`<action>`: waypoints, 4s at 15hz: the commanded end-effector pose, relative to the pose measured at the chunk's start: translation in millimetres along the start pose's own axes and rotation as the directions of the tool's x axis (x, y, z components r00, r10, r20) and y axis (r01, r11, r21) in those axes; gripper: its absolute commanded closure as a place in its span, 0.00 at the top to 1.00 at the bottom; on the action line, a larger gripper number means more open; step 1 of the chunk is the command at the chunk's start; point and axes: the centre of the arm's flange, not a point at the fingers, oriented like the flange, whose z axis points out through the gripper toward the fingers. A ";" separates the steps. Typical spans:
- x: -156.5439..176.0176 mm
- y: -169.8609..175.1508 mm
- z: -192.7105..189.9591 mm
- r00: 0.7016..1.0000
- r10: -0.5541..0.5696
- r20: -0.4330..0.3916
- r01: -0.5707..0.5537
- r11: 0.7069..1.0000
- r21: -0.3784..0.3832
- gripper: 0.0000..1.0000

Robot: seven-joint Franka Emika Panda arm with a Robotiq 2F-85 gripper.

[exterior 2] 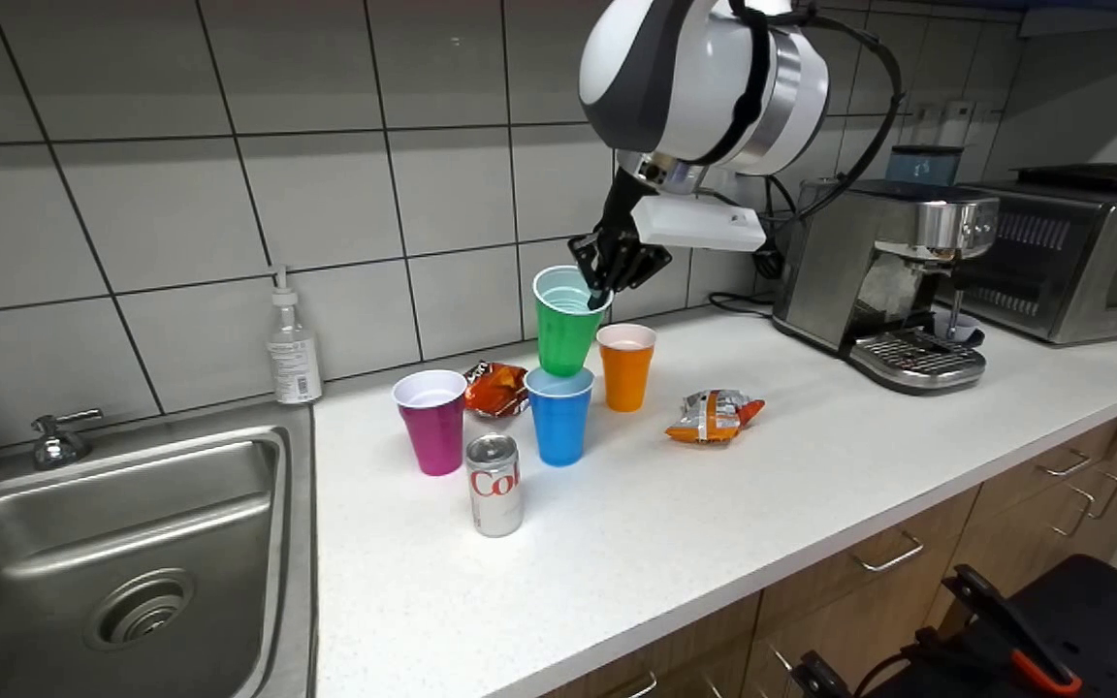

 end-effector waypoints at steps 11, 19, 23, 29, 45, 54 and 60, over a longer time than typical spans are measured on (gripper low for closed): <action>3.8 -5.0 11.8 1.000 -0.007 0.027 0.006 1.000 0.017 0.01; 0.4 -5.3 23.6 0.999 -0.003 0.052 0.003 1.000 0.008 0.01; -1.5 -4.1 30.4 0.997 0.007 0.074 -0.008 1.000 0.006 0.01; -0.9 -3.4 55.6 0.993 0.022 0.120 -0.020 1.000 -0.016 0.01; 11.1 -12.1 87.5 0.984 0.037 0.176 -0.032 0.999 -0.031 0.52; 18.7 -11.9 69.0 0.990 0.032 0.139 -0.030 0.999 -0.016 1.00; 24.4 -1.2 53.3 0.993 0.056 0.104 -0.053 0.998 -0.026 1.00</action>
